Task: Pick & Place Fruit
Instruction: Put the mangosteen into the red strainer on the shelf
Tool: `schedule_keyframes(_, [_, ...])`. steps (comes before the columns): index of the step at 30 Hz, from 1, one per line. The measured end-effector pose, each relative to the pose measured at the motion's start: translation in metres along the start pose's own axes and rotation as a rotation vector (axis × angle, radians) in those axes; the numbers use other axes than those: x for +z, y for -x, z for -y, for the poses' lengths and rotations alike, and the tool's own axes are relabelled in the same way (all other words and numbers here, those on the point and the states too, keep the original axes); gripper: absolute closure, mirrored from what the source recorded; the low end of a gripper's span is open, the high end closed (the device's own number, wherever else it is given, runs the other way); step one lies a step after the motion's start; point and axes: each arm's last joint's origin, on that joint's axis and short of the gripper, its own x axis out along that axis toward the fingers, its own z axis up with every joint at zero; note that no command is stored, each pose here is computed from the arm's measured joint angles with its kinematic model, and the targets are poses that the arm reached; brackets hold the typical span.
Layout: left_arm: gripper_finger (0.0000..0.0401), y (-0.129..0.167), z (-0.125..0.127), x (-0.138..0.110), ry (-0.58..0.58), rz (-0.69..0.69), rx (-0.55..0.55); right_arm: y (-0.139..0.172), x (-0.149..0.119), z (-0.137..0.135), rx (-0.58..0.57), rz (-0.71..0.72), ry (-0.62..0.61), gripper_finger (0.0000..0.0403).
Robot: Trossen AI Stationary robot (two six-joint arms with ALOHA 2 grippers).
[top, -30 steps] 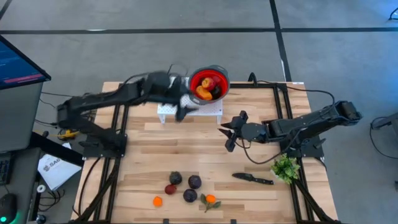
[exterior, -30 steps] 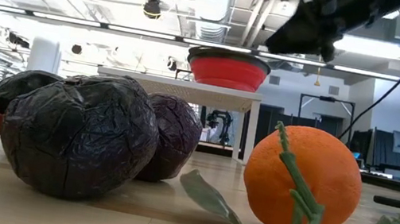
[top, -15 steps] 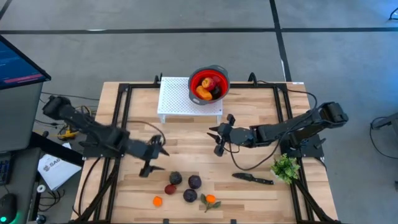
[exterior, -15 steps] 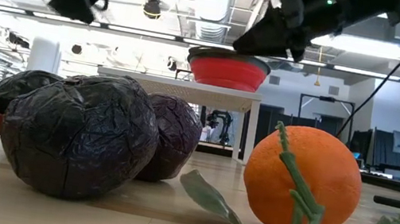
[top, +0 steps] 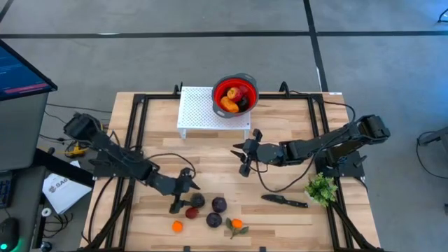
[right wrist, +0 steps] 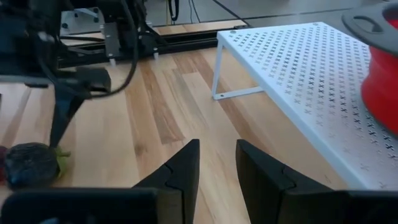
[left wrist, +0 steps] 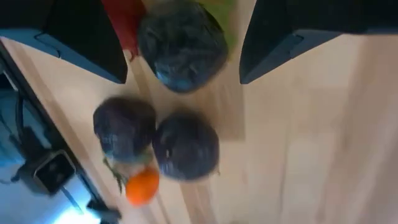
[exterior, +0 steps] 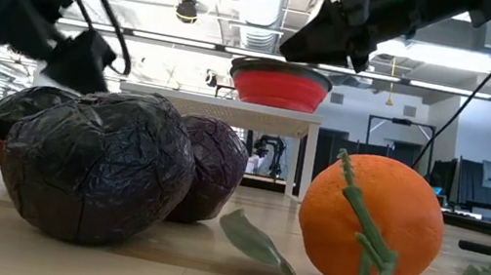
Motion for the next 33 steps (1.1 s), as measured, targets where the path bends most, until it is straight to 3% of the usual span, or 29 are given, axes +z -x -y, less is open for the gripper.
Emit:
schedule_keyframes(6, [0.0092, -0.015, -0.001, -0.014, 0.085, -0.068, 0.011, 0.003, -0.001, -0.005, 0.021, 0.0, 0.008, 0.0305])
schedule_keyframes(12, [0.0094, -0.023, -0.002, -0.019, 0.079, -0.068, 0.025, 0.004, -0.002, -0.008, 0.029, -0.004, 0.015, 0.0305])
schedule_keyframes(20, [0.0155, -0.031, -0.018, -0.014, 0.125, -0.018, 0.081, 0.015, -0.006, -0.006, 0.022, -0.085, 0.069, 0.0305])
schedule_keyframes(23, [0.0176, -0.03, -0.034, -0.002, 0.187, 0.047, 0.122, 0.027, -0.004, -0.003, 0.022, -0.116, 0.092, 0.0305])
schedule_keyframes(27, [0.0176, -0.02, -0.061, 0.023, 0.287, 0.195, 0.179, 0.035, -0.006, -0.007, 0.037, -0.135, 0.113, 0.0305])
schedule_keyframes(33, [0.0174, 0.013, -0.102, 0.062, 0.374, 0.456, 0.206, 0.023, -0.034, -0.023, 0.027, -0.153, 0.112, 0.0303])
